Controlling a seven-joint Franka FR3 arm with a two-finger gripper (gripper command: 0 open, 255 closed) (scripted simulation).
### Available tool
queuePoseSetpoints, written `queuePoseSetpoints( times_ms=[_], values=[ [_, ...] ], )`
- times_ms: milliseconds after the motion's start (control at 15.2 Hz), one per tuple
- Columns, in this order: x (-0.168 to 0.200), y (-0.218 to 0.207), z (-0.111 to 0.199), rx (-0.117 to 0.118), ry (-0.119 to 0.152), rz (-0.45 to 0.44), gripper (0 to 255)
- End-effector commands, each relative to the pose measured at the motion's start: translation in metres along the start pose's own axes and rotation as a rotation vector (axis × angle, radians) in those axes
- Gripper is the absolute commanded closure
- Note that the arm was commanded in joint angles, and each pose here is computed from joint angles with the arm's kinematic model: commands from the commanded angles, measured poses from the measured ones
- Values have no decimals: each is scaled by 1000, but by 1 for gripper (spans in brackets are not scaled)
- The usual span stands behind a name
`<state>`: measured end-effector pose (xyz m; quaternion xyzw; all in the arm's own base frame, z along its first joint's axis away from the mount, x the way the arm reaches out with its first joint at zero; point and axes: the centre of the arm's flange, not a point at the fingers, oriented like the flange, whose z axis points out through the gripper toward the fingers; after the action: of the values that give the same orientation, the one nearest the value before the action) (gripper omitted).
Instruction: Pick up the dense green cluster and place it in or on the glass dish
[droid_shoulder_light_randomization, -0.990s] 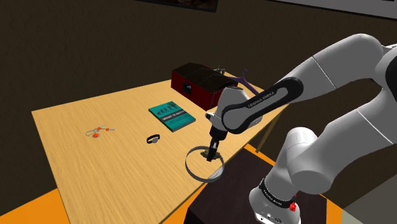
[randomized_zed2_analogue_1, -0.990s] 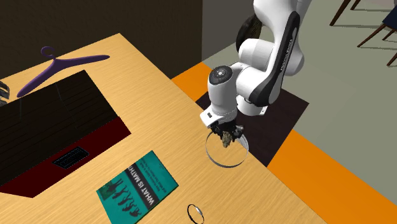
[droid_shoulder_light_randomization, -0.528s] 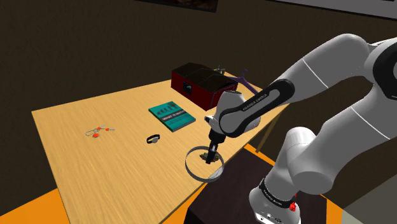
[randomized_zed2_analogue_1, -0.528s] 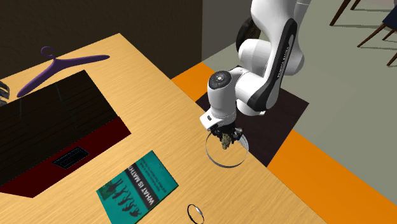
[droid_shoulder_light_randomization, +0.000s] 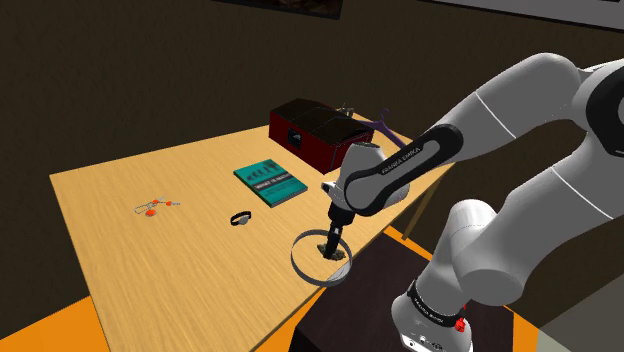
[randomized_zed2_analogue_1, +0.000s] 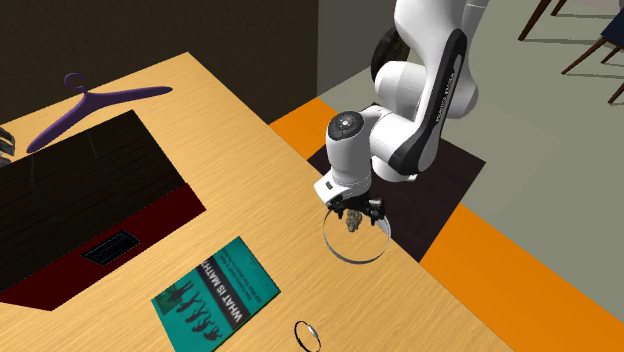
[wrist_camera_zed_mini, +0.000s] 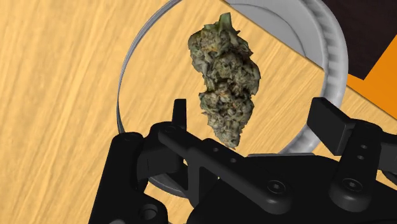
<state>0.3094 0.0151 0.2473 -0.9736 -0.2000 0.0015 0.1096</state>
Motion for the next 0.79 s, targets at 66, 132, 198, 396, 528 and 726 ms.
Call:
queuePoseSetpoints(
  times_ms=[66, 132, 198, 396, 528, 726],
  values=[
    [0, 0, -13, 0, 0, 0, 0],
    [0, 0, -26, 0, 0, 0, 0],
    [0, 0, -40, 0, 0, 0, 0],
    [0, 0, -50, 0, 0, 0, 0],
    [0, 0, -50, 0, 0, 0, 0],
    [0, 0, -50, 0, 0, 0, 0]
  ],
)
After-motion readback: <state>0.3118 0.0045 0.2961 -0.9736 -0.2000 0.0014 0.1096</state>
